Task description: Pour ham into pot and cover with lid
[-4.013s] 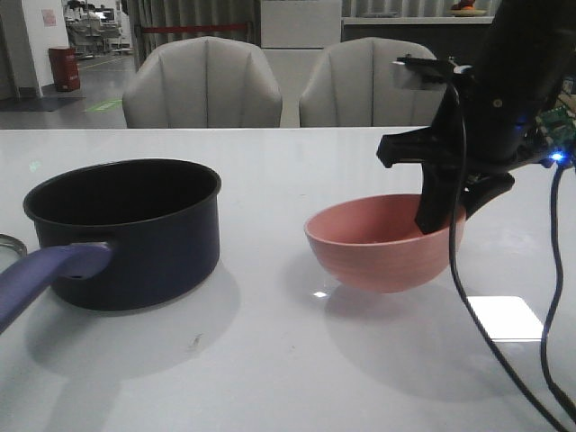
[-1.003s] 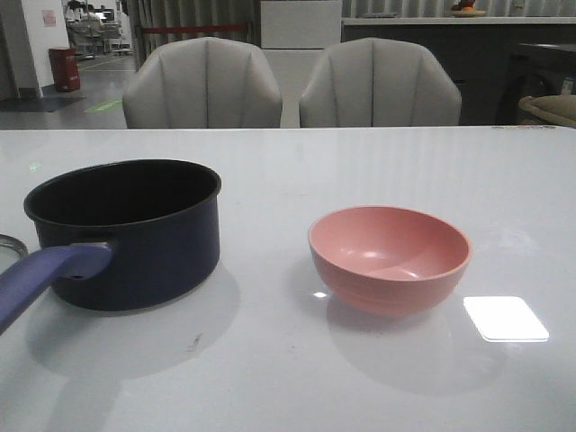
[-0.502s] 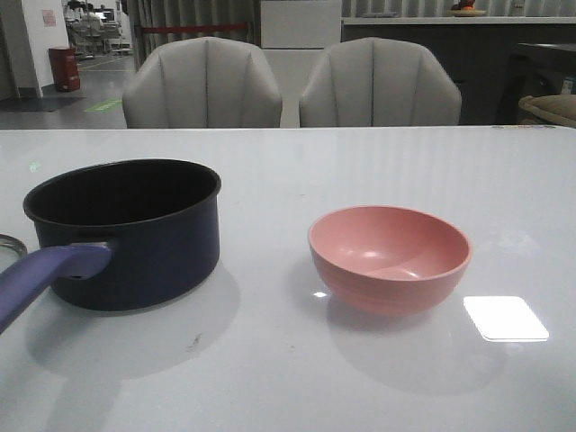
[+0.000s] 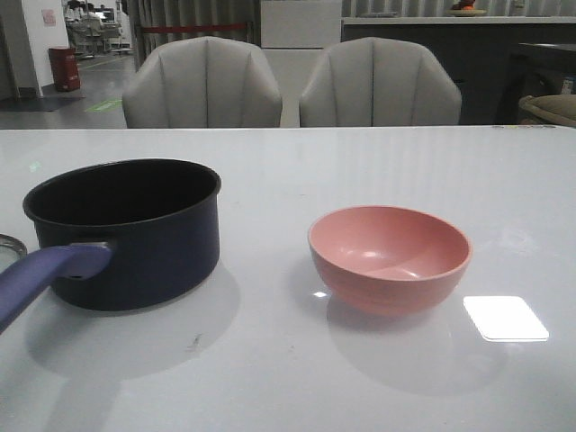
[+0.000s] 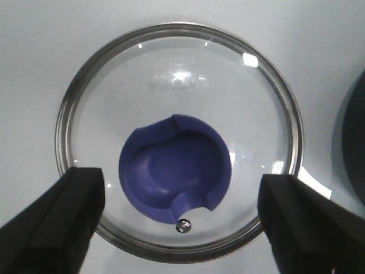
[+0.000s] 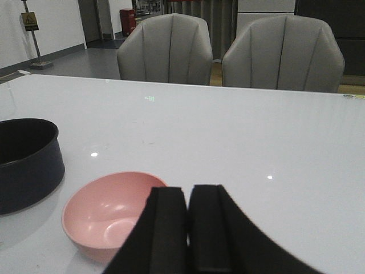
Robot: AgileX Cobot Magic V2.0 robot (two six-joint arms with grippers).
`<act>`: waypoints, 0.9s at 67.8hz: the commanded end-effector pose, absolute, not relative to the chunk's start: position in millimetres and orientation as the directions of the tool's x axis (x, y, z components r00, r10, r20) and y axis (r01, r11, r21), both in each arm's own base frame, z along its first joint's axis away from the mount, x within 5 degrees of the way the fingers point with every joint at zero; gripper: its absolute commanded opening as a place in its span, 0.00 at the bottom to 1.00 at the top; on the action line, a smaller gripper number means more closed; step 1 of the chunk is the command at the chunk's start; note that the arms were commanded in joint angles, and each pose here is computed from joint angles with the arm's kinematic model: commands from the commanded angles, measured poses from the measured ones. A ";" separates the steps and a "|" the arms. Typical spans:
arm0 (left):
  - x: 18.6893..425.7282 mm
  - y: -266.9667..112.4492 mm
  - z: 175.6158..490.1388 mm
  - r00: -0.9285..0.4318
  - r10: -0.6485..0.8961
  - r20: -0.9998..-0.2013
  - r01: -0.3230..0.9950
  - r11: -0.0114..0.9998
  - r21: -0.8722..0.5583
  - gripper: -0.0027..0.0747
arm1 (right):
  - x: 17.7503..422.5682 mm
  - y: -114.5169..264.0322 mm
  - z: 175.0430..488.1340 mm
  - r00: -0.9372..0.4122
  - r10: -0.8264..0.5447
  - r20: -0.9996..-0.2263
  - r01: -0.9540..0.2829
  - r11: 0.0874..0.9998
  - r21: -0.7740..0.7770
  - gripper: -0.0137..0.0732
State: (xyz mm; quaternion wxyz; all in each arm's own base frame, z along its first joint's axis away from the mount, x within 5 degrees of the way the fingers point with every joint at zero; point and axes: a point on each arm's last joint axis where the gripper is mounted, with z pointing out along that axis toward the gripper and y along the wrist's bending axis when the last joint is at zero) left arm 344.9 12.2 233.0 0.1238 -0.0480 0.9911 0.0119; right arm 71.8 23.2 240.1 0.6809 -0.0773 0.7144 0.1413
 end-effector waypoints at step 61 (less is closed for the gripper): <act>372.8 21.1 221.9 -0.979 -0.109 -0.174 -0.109 0.994 -0.009 0.44 | 72.2 22.1 256.6 0.041 0.090 -0.995 -0.298 0.952 0.074 0.33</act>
